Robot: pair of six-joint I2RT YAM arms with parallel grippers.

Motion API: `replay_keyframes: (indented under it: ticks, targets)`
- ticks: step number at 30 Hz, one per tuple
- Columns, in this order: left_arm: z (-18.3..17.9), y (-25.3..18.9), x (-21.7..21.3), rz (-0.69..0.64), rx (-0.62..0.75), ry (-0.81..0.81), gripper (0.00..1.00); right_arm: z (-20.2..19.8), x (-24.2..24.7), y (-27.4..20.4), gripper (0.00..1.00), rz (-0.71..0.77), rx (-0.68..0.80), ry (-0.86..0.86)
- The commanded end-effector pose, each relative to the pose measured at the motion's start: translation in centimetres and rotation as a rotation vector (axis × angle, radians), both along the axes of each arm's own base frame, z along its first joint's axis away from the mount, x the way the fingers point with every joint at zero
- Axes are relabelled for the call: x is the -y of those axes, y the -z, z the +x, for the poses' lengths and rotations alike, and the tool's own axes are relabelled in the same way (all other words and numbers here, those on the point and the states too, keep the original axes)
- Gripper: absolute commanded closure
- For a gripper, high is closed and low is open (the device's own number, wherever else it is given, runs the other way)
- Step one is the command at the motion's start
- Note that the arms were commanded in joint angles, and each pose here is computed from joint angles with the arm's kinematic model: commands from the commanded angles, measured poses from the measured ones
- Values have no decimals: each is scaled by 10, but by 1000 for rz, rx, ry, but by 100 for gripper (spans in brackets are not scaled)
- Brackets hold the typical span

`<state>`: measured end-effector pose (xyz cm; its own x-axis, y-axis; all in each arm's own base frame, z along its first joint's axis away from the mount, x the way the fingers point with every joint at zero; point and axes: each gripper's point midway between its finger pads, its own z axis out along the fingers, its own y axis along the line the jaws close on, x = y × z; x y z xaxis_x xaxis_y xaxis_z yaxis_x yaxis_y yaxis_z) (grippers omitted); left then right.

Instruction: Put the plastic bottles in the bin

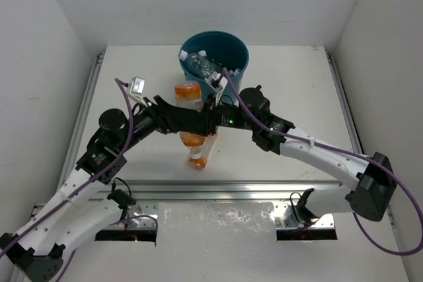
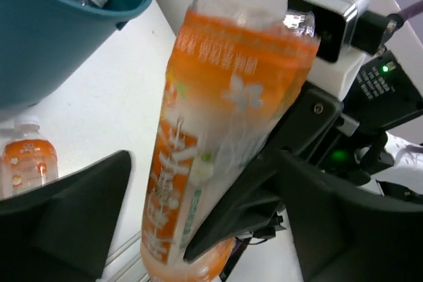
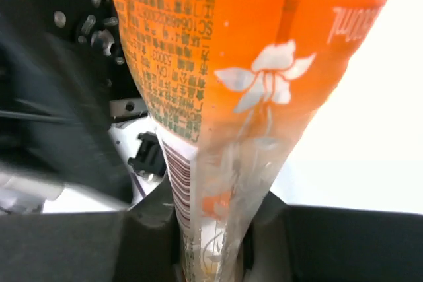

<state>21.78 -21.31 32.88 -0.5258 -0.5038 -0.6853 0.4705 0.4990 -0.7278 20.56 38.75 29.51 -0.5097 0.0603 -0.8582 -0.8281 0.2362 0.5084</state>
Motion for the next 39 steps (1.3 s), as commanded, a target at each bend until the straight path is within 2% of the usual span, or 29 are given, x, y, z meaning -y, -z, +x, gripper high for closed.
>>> replay_keyframes:
  ticks: [1, 2, 3, 4, 5, 7, 8, 9, 11, 13, 16, 20, 21, 23, 24, 26, 27, 32, 33, 36, 37, 39]
  targets:
    - [-7, -44, -2, -46, 92, -3, 0, -1, 2, -32, 100, 60, 122, 32]
    - [-5, -63, -13, -28, 133, -58, 0, 1, 5, -33, 100, 49, 136, 53]
    - [9, -49, -33, 44, 58, -197, 0, 7, 9, -35, 100, 29, 180, 83]
    - [12, -70, -53, 53, 67, -297, 0, 19, 18, -33, 100, -14, 190, 164]
    - [24, -45, -88, 162, -34, -495, 1, 29, 25, -34, 100, -50, 240, 212]
    - [23, -52, -124, 195, -75, -670, 0, 52, 42, -46, 100, -99, 302, 354]
    - [21, -41, -146, 258, -110, -773, 0, 66, 51, -64, 100, -105, 360, 411]
    - [19, -40, -151, 270, -113, -791, 0, 74, 56, -67, 100, -130, 373, 441]
    - [19, -32, -148, 299, -112, -764, 1, 109, 75, -72, 100, -184, 391, 553]
    - [22, -16, -138, 332, -119, -716, 0, 136, 88, -98, 100, -171, 402, 618]
    - [28, 2, -115, 375, -119, -599, 0, 201, 108, -102, 98, -266, 416, 723]
    - [34, 22, -90, 449, -144, -470, 0, 250, 112, -96, 97, -319, 452, 781]
    - [35, 30, -85, 465, -152, -445, 0, 259, 113, -93, 92, -328, 461, 798]
    - [39, 39, -72, 471, -150, -384, 0, 276, 115, -97, 91, -337, 496, 819]
    - [38, 52, -68, 487, -164, -358, 0, 290, 110, -75, 88, -382, 480, 806]
    - [40, 61, -57, 491, -162, -301, 0, 301, 108, -76, 31, -422, 502, 805]
    - [41, 74, -52, 509, -170, -275, 0, 310, 107, -62, 1, -454, 485, 812]
    - [43, 105, -30, 535, -205, -171, 0, 304, 114, -79, 1, -454, 500, 825]
    - [46, 114, -25, 545, -212, -160, 0, 293, 121, -100, 1, -420, 522, 839]
    - [50, 131, -8, 577, -238, -131, 0, 272, 135, -117, 1, -405, 510, 863]
    - [50, 136, -2, 596, -241, -124, 0, 254, 146, -131, 1, -377, 498, 881]
    - [55, 153, 8, 639, -282, -132, 0, 230, 159, -131, 1, -376, 462, 877]
